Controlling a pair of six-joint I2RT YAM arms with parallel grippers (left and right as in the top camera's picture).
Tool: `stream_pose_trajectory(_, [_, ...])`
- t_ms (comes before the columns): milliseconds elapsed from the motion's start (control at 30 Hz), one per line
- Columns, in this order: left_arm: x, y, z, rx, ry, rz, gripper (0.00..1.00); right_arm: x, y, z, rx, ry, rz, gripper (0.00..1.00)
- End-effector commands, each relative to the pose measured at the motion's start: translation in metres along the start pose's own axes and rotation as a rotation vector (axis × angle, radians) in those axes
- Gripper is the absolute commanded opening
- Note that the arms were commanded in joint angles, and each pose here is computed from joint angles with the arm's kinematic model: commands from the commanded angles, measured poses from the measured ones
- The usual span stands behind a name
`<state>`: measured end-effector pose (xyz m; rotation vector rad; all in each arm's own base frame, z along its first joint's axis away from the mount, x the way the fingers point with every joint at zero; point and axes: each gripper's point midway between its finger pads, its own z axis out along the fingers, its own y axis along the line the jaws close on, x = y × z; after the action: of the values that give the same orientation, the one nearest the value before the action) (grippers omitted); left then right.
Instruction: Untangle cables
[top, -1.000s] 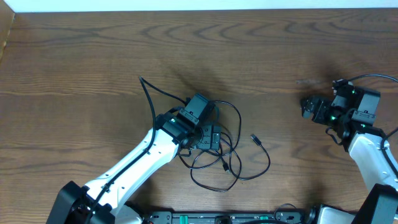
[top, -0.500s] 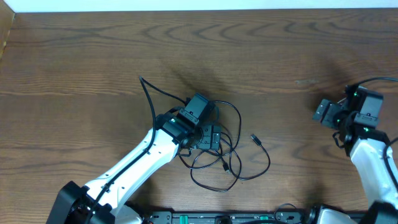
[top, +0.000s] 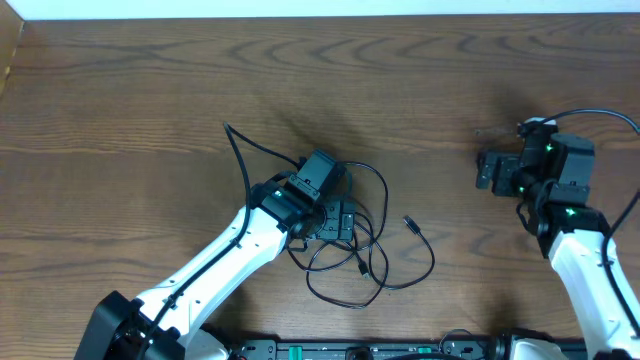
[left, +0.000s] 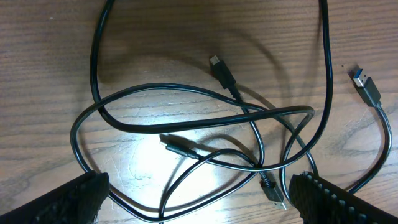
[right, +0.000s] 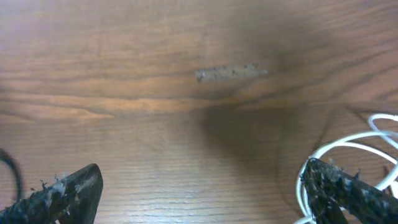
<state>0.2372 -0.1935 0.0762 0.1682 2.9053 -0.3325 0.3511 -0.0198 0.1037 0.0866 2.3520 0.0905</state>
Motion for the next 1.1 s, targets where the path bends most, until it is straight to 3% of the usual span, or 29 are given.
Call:
stream_pose_trajectory(0, [-0.006,-0.001,-0.004,-0.004,-0.019,0.009,0.98,0.014,-0.014,0.015,0.079,0.056,-0.031,0.99])
stream_pose_trajectory(267, [-0.006,-0.001,-0.004,-0.004,-0.019,0.009,0.98,0.051,-0.020,0.053,0.077,0.181,-0.020,0.99])
stream_pose_trajectory(800, [-0.006,-0.001,-0.004,-0.004,-0.019,0.009,0.98,0.091,-0.054,0.072,0.144,0.301,0.076,0.99])
stream_pose_trajectory(1067, [-0.006,-0.001,-0.004,-0.004,-0.019,0.009,0.98,0.096,-0.086,0.067,0.272,0.290,0.264,0.99])
